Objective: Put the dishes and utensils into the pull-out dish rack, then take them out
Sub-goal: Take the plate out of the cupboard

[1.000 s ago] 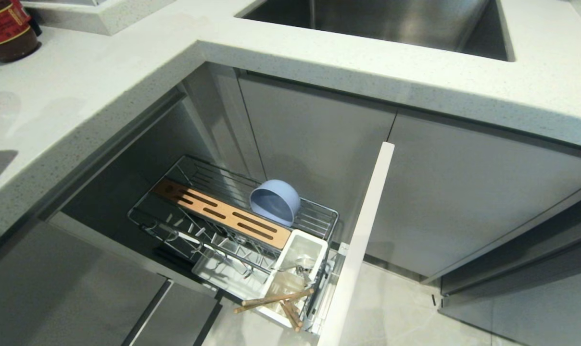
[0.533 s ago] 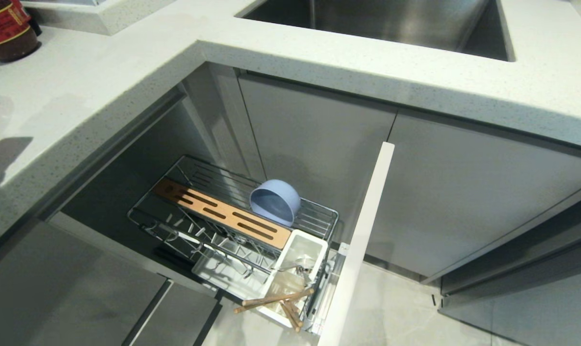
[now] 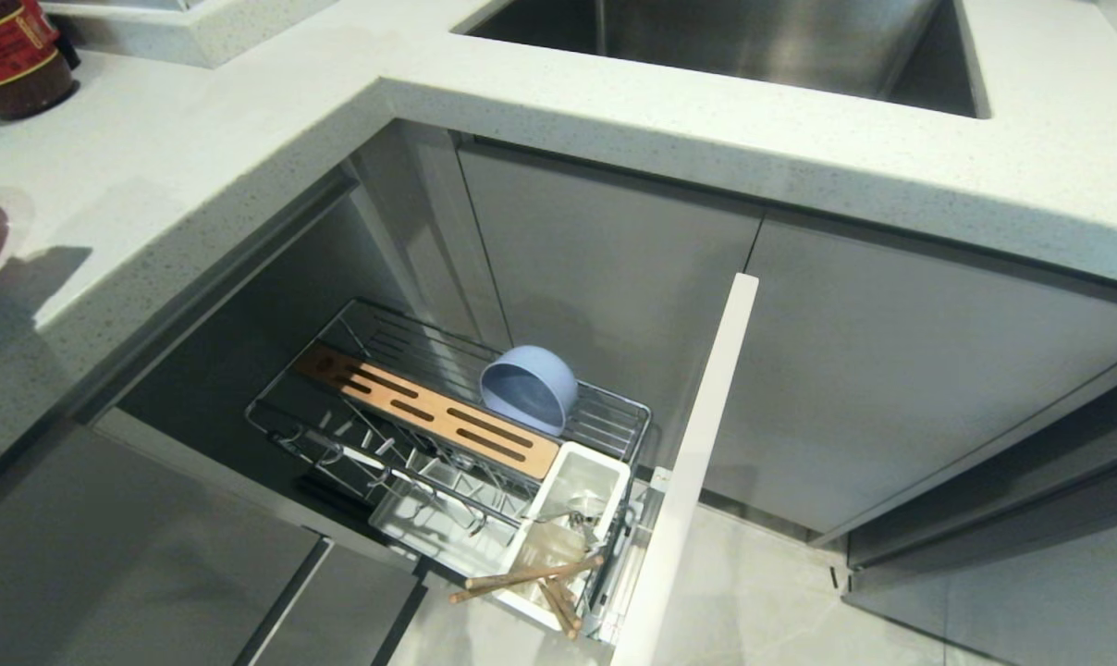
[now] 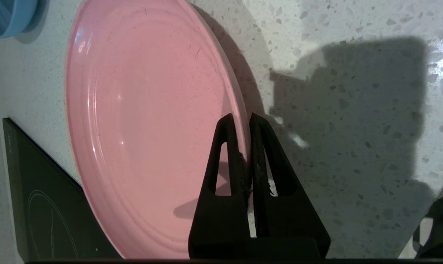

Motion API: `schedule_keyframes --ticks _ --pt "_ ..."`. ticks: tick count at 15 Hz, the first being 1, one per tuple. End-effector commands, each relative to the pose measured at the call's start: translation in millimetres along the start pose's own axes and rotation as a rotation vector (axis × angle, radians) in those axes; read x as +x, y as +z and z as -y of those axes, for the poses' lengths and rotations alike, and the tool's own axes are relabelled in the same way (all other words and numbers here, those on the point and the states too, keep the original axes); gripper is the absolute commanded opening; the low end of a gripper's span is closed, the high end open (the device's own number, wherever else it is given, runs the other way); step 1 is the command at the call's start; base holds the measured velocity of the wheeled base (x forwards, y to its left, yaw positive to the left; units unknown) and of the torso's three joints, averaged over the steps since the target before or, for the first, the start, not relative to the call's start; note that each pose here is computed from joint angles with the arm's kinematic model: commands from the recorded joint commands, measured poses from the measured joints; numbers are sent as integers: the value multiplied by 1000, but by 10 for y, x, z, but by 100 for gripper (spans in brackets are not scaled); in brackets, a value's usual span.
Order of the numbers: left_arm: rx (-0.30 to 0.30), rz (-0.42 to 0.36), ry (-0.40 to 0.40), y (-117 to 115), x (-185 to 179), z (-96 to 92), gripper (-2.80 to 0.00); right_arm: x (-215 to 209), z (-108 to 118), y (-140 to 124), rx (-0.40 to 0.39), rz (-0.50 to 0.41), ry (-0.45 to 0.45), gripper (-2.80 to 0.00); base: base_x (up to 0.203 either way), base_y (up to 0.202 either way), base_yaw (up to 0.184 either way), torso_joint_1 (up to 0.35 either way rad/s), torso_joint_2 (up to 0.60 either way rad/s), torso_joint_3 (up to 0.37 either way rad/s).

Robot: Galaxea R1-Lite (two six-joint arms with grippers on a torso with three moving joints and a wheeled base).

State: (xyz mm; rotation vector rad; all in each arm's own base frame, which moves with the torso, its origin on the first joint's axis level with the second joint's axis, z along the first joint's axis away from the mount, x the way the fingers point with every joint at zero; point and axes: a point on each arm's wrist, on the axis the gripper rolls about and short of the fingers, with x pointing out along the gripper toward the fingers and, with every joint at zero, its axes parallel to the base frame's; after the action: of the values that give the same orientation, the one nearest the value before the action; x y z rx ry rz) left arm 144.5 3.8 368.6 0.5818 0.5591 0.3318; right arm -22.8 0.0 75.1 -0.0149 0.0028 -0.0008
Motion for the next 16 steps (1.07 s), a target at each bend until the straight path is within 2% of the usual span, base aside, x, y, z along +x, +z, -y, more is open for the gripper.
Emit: schedule_keyframes --ticks 1,5,6,10,11,12,14,16 --pt "9 -13 -4 0 31 19 -280 0 0 0 0 0 0 -280 0 0 0 0 0 0" --pt "8 -9 -5 4 26 17 -274 0 0 0 0 0 1 -280 0 0 0 0 0 0" --pt "5 -4 -12 4 21 17 0 0 0 0 0 0 1 -280 0 0 0 0 0 0" --pt "-6 43 -85 7 -10 21 0 0 0 0 0 0 1 -280 0 0 0 0 0 0" --pt "-32 71 -118 4 -51 10 0 0 0 0 0 0 1 -280 0 0 0 0 0 0" --pt "-74 98 -153 9 -81 1 0 0 0 0 0 0 0 -280 0 0 0 0 0 0" --pt "-226 184 -245 26 -225 -45 0 0 0 0 0 0 1 -280 0 0 0 0 0 0" --pt "-387 346 -283 40 -486 -173 0 0 0 0 0 0 1 -280 0 0 0 0 0 0"
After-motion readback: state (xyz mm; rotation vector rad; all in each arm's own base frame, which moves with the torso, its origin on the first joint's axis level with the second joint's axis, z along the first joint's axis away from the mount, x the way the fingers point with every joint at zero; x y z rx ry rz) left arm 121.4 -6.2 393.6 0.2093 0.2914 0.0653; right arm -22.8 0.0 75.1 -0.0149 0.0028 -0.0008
